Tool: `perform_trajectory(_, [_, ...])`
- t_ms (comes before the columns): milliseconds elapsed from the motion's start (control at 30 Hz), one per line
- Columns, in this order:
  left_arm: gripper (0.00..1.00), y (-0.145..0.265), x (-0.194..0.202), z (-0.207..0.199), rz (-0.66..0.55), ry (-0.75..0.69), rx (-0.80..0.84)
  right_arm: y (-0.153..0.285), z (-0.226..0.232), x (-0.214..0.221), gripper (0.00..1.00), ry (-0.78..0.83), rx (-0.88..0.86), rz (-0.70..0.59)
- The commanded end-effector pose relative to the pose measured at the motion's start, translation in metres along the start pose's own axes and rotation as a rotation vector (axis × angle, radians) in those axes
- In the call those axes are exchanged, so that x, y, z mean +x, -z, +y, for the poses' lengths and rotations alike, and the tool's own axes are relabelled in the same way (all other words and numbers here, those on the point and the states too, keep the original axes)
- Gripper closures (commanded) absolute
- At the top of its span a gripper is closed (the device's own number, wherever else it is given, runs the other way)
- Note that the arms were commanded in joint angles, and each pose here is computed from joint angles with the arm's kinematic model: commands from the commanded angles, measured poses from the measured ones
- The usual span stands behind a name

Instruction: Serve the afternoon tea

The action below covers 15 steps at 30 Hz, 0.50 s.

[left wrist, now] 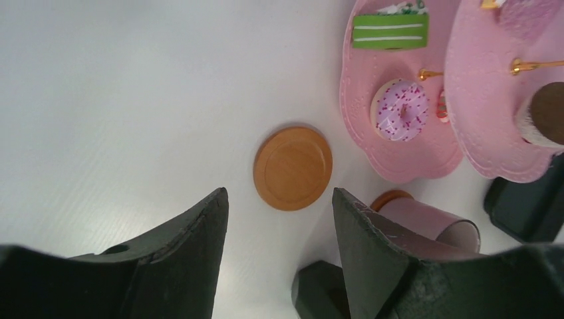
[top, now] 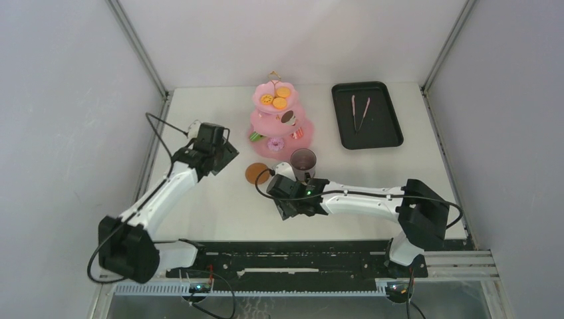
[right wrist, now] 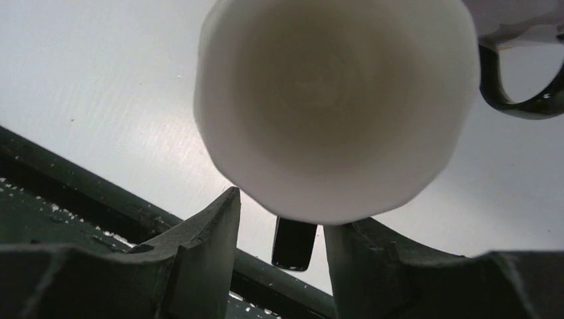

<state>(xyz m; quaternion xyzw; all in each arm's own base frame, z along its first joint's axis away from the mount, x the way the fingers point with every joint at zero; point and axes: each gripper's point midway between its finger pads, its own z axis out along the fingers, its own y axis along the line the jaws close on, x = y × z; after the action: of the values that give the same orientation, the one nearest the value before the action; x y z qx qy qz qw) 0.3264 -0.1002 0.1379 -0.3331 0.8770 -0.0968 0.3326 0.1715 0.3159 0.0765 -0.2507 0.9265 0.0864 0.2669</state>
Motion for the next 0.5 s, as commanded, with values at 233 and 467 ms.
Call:
perform_trajectory(233, [0.36, 0.065, -0.011, 0.043, -0.169, 0.104, 0.078, -0.028, 0.017, -0.010, 0.68, -0.106, -0.014, -0.026])
perform_trajectory(467, [0.37, 0.096, -0.015, 0.058, -0.210, 0.079, 0.109, -0.019, 0.035, -0.035, 1.00, -0.137, 0.005, -0.097])
